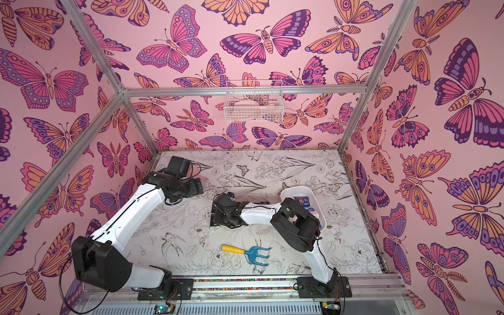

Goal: Take the pocket tissues out of the storage box
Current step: Move the pocket tissues to the center of the board, then pick up the pocket tissues from the storage box.

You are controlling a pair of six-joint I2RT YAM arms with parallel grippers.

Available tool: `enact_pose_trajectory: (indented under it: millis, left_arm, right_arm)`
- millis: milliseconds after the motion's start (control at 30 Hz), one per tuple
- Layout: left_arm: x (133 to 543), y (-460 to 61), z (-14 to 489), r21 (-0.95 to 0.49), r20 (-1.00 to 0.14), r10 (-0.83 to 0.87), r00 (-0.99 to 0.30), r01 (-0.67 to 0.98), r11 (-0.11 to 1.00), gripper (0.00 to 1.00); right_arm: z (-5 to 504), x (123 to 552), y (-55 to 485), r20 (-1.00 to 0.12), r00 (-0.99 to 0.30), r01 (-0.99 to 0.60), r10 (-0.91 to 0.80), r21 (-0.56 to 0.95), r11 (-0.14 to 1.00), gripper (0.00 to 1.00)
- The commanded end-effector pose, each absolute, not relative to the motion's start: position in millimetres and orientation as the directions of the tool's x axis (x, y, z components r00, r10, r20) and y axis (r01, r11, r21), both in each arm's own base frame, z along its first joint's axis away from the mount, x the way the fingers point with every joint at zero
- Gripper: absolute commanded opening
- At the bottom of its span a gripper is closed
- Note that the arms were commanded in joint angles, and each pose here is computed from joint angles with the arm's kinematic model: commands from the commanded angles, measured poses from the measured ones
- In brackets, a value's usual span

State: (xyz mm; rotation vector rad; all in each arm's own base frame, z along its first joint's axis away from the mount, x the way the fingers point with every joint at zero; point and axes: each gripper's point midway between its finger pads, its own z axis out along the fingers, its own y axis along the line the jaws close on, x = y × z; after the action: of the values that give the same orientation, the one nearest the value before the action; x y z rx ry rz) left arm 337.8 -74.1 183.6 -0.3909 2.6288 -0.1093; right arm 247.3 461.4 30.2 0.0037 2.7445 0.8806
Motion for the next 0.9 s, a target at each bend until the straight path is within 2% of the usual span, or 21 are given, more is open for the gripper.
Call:
enact_pose_trajectory:
  millis: [0,200,367,467,567,767,867]
  left_arm:
    - [328.5,-73.0,177.6,-0.144,-0.412,-0.302,-0.86,-0.265,0.953,0.94]
    - [329.2,-73.0,178.2,-0.144,-0.414,-0.302,-0.859,-0.266,0.953,0.94]
    - [330.1,-71.2,177.8,-0.134,-0.418,-0.299,-0.858,-0.267,0.954,0.94]
    - [329.2,-70.4,175.8,-0.127,-0.416,-0.295,-0.86,-0.267,0.955,0.94]
    - [329.4,-70.9,175.4,-0.125,-0.414,-0.293,-0.862,-0.265,0.956,0.94]
    - [334.5,-77.6,174.2,-0.118,-0.413,-0.278,-0.867,-0.252,0.961,0.94]
    - [337.9,-84.5,173.5,-0.113,-0.412,-0.264,-0.872,-0.239,0.964,0.94]
  right_arm:
    - [46.3,250.6,459.9,-0.294,-0.952,-0.11,0.08,0.577,0.809,0.42]
    - [75.6,251.6,458.5,-0.34,-0.938,-0.157,0.068,0.591,0.791,0.48]
    - [105.4,259.8,426.8,-0.422,-0.906,-0.213,0.027,0.51,0.833,0.53]
    - [117.9,279.4,372.5,-0.457,-0.888,-0.17,0.04,0.41,0.896,0.55]
    - [121.8,305.0,297.4,-0.461,-0.877,-0.039,0.139,0.355,0.934,0.56]
    - [121.8,326.5,172.1,-0.452,-0.82,0.208,0.351,0.336,0.918,0.59]
    - [111.7,328.2,133.8,-0.441,-0.79,0.3,0.426,0.328,0.896,0.59]
